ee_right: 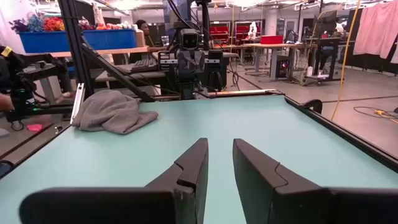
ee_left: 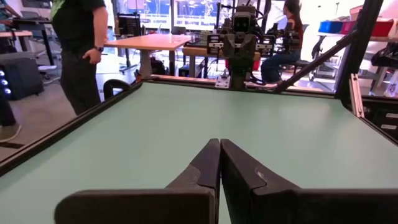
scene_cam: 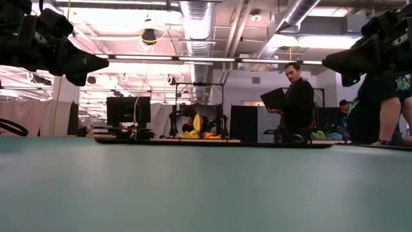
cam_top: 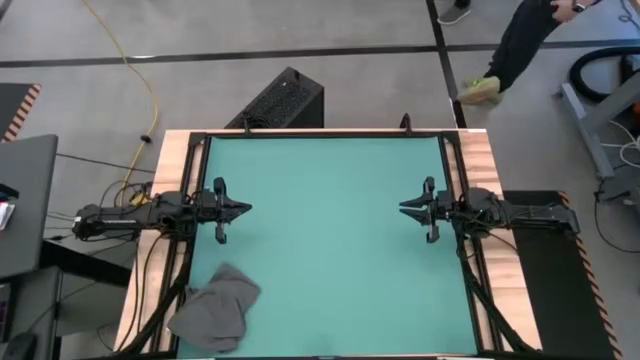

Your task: Roll towel into tight, uniform cylinder

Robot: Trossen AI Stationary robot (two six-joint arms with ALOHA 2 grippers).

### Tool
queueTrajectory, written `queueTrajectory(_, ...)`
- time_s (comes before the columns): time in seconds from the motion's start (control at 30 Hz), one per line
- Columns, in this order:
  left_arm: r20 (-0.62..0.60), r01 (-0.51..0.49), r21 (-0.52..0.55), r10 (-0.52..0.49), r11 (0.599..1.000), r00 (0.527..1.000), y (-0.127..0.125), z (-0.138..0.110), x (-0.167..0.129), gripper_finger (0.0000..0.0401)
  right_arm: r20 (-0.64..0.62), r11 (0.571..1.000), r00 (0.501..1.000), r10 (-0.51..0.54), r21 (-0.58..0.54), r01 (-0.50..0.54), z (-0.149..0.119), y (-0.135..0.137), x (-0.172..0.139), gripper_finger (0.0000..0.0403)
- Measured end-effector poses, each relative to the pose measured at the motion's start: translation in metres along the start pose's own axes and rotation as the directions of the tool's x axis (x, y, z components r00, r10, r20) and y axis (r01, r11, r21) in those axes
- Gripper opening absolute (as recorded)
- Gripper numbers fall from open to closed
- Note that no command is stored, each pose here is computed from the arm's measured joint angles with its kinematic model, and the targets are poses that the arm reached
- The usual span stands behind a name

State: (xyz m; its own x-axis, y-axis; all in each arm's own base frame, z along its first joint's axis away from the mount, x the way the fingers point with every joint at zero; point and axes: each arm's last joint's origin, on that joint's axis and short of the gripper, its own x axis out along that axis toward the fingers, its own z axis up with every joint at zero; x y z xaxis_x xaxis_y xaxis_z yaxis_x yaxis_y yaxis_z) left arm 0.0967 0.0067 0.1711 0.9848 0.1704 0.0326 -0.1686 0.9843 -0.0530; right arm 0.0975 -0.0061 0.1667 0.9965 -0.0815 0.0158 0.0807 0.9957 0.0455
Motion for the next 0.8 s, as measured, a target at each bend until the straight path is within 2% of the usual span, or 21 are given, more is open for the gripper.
queueTrajectory(0.57,0.002,-0.001,0.0,0.001,1.0,1.0,0.0,0.0001,0.0,0.0,0.001,1.0,1.0,0.0,0.0,0.0,0.0001,0.0,0.0,0.0103)
queueTrajectory(0.8,0.054,0.001,-0.017,0.0,1.0,0.999,-0.0001,0.005,-0.0003,0.0,0.018,1.0,1.0,0.001,0.007,-0.001,0.0017,0.0001,0.0,0.0103)
